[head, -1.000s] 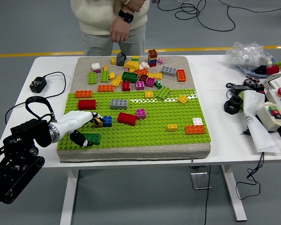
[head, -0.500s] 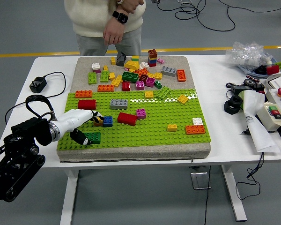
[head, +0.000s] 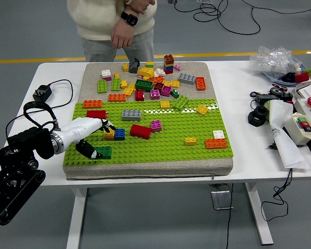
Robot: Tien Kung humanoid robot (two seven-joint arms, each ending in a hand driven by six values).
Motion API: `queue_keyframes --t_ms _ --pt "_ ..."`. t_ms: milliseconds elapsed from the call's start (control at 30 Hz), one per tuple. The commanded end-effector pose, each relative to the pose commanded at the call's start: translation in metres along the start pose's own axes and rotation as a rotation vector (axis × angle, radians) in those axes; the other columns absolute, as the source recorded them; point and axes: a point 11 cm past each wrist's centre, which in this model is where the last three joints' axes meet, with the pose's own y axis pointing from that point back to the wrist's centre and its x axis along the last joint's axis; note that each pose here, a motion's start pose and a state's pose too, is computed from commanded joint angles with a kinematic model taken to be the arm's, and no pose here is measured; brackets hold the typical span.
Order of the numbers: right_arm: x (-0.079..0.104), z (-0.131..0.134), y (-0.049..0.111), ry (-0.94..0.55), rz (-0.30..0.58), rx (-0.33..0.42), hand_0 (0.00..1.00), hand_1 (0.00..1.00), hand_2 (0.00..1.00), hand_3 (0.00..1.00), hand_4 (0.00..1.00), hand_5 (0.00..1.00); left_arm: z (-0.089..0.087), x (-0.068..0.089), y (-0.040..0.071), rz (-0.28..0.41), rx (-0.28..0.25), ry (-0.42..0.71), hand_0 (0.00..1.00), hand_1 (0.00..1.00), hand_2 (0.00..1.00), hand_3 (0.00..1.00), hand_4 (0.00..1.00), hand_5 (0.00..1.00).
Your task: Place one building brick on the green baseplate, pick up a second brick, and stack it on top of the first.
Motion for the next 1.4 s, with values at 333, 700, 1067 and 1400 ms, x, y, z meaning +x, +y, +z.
queue_keyframes --t_ms 333,700,1067,1400 --pt "0.001 0.001 0.0 -0.003 0.002 -0.001 0.763 0.704 0.736 0.749 0.998 0.628 -0.014 -0.002 0.018 -0.054 0.033 -0.048 0.911 0.804 0.767 0.665 0.956 0.25" --pt "0.001 0.0 0.0 -0.002 0.002 -0.002 0.764 0.704 0.736 0.749 0.998 0.628 -0.014 -0.001 0.024 -0.072 0.02 -0.046 0.998 0.903 0.847 0.6 0.998 0.425" --pt "0.001 0.001 0.0 0.002 0.001 -0.002 0.764 0.703 0.736 0.749 0.998 0.628 -0.014 -0.009 0.022 -0.09 0.02 -0.033 0.998 0.912 0.867 0.588 0.998 0.466" --pt "0.0 0.0 0.0 0.002 0.001 -0.001 0.764 0.704 0.736 0.749 0.998 0.629 -0.019 -0.018 0.016 -0.101 0.037 -0.017 0.998 0.914 0.9 0.591 0.998 0.474"
